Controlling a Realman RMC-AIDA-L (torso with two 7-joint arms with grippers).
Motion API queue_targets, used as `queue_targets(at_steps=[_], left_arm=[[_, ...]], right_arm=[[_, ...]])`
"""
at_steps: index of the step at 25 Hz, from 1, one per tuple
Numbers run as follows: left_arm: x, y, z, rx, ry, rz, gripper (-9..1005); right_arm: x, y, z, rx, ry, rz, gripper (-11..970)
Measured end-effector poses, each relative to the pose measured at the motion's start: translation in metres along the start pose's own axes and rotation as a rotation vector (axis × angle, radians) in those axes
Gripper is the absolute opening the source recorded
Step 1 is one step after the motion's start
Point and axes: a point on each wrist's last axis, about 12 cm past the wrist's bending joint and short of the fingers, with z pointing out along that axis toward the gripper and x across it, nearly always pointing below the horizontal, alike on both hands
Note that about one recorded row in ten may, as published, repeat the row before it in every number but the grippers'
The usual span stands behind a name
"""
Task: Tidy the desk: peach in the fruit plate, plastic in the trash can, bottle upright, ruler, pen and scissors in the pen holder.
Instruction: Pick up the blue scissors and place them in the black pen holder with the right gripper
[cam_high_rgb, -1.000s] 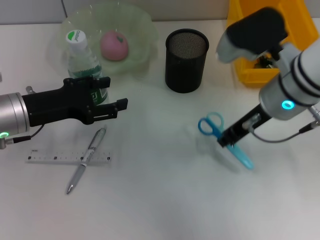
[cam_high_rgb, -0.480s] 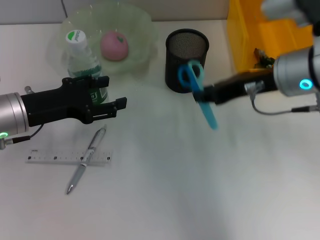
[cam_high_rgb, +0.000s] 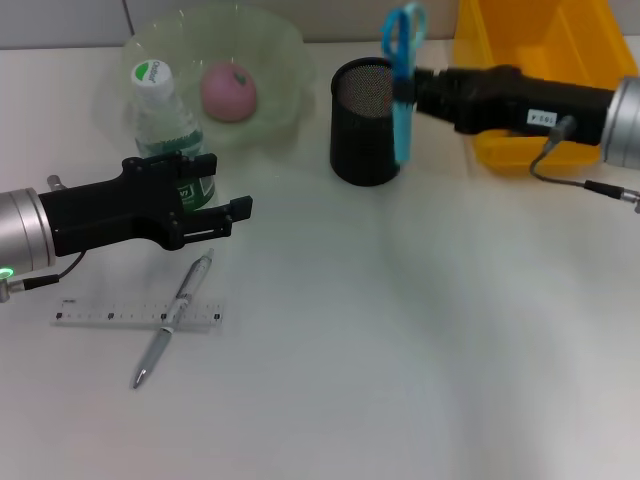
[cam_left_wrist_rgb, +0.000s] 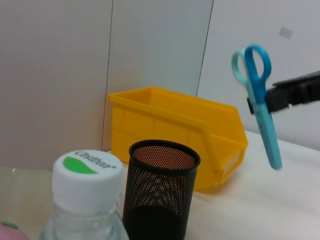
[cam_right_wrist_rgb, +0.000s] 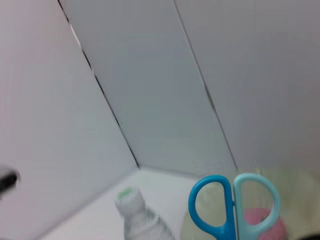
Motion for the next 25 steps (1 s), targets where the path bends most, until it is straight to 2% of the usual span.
queue_targets(at_steps=[6, 9, 11, 15, 19, 25], left_arm=[[0.000, 0.000, 0.000, -0.001, 0.000, 0.001, 774], [-0.001, 0.000, 0.001, -0.001, -0.001, 0.002, 774], [-0.001, 0.001, 0.002, -0.002, -0.001, 0.003, 774], [-0.001, 0.001, 0.002, -0.001, -0.001, 0.004, 774], [-0.002, 0.001, 0.002, -0.001, -0.001, 0.005, 774], [-0.003, 0.001, 0.003, 0.000, -0.002, 0.007, 774]], right_arm=[[0.006, -0.016, -0.010, 0.047, -0.237, -0.097, 221], [0.009, -0.020, -0.009, 0.072, -0.277, -0.133, 221], [0.019, -0.027, 0.000, 0.109, -0.291, -0.206, 221], [0.028, -0.033, 0.009, 0.140, -0.279, -0.245, 222], [0.040, -0.036, 0.018, 0.195, -0.289, -0.331, 222], [0.046, -0.036, 0.023, 0.217, -0.296, -0.346, 223]])
